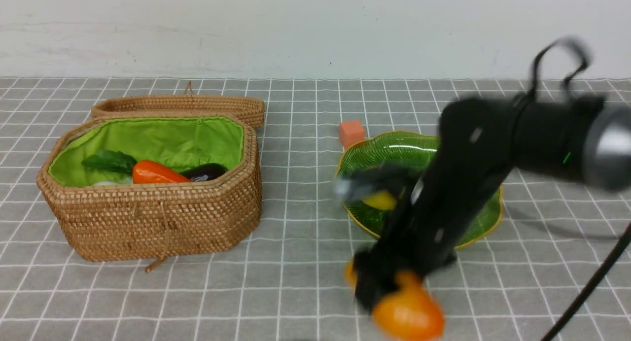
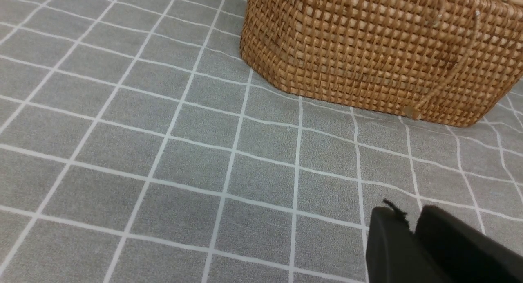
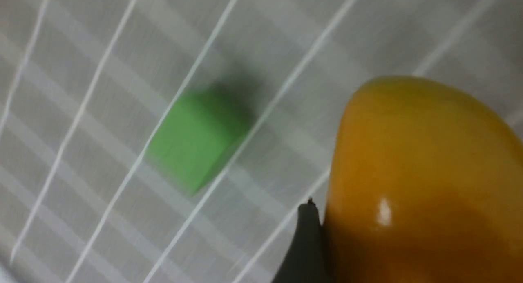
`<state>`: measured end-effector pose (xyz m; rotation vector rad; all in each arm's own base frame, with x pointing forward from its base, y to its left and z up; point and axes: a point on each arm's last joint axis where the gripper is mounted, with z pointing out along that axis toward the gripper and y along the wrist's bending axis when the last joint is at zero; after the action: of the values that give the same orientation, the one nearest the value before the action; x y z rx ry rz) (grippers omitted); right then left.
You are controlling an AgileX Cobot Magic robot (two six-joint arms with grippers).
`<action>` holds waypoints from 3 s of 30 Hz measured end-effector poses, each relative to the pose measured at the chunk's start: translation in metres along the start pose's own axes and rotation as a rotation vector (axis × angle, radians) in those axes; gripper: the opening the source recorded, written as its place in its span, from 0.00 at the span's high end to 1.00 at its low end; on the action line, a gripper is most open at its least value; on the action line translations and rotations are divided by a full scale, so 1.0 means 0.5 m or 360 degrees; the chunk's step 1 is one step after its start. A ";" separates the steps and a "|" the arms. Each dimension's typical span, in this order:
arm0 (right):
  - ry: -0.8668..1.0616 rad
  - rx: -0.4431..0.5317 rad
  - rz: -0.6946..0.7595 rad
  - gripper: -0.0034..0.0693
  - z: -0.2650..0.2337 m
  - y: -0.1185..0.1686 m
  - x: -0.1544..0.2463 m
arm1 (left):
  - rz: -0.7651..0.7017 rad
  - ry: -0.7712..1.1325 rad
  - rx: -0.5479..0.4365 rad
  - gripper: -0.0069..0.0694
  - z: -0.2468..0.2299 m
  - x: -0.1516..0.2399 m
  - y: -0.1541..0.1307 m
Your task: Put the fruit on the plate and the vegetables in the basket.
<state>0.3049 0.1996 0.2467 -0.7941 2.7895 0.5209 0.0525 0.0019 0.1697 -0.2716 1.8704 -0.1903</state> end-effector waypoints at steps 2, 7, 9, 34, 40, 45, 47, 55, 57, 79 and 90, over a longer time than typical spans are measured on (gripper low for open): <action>-0.0283 0.0092 0.0100 0.18 -0.050 -0.065 -0.044 | 0.0000 0.0000 0.0000 0.79 0.000 0.000 0.000; -0.0709 0.0259 0.0252 0.18 -0.100 -0.164 -0.086 | 0.0000 0.0000 0.0000 0.79 0.000 0.000 0.000; -0.0905 0.0342 0.0346 0.18 -0.104 -0.218 -0.102 | 0.0000 0.0000 0.0000 0.79 0.000 0.000 0.000; -0.0870 0.0316 0.0510 0.18 -0.005 -0.282 -0.113 | 0.0000 0.0000 0.0000 0.75 0.000 0.000 0.000; -0.0773 0.0277 0.0510 0.17 0.001 -0.276 -0.104 | 0.0000 0.0000 0.0000 0.74 0.000 0.000 0.000; -0.0625 0.0253 0.0477 0.15 0.006 -0.270 -0.090 | 0.0000 0.0000 0.0000 0.74 0.000 0.000 0.000; -0.0601 0.0250 0.0471 0.13 0.006 -0.269 -0.087 | 0.0000 0.0000 0.0000 0.73 0.000 0.000 0.000; -0.0643 0.0264 0.0436 0.09 -0.027 -0.256 -0.087 | 0.0000 0.0000 0.0000 0.72 0.000 0.000 0.000; -0.0647 0.0275 0.0415 0.09 -0.038 -0.252 -0.086 | 0.0000 0.0000 0.0000 0.71 0.000 0.000 0.000; -0.0258 0.0165 0.0383 0.79 -0.251 -0.070 0.194 | 0.0000 0.0000 0.0000 0.68 0.000 0.000 0.000; -0.0151 0.0099 0.0397 0.98 -0.251 -0.031 0.300 | 0.0000 0.0000 0.0000 0.67 0.000 0.000 0.000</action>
<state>0.1766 0.0685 0.3162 -0.3992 2.8156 0.4941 0.0525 0.0019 0.1697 -0.2716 1.8704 -0.1903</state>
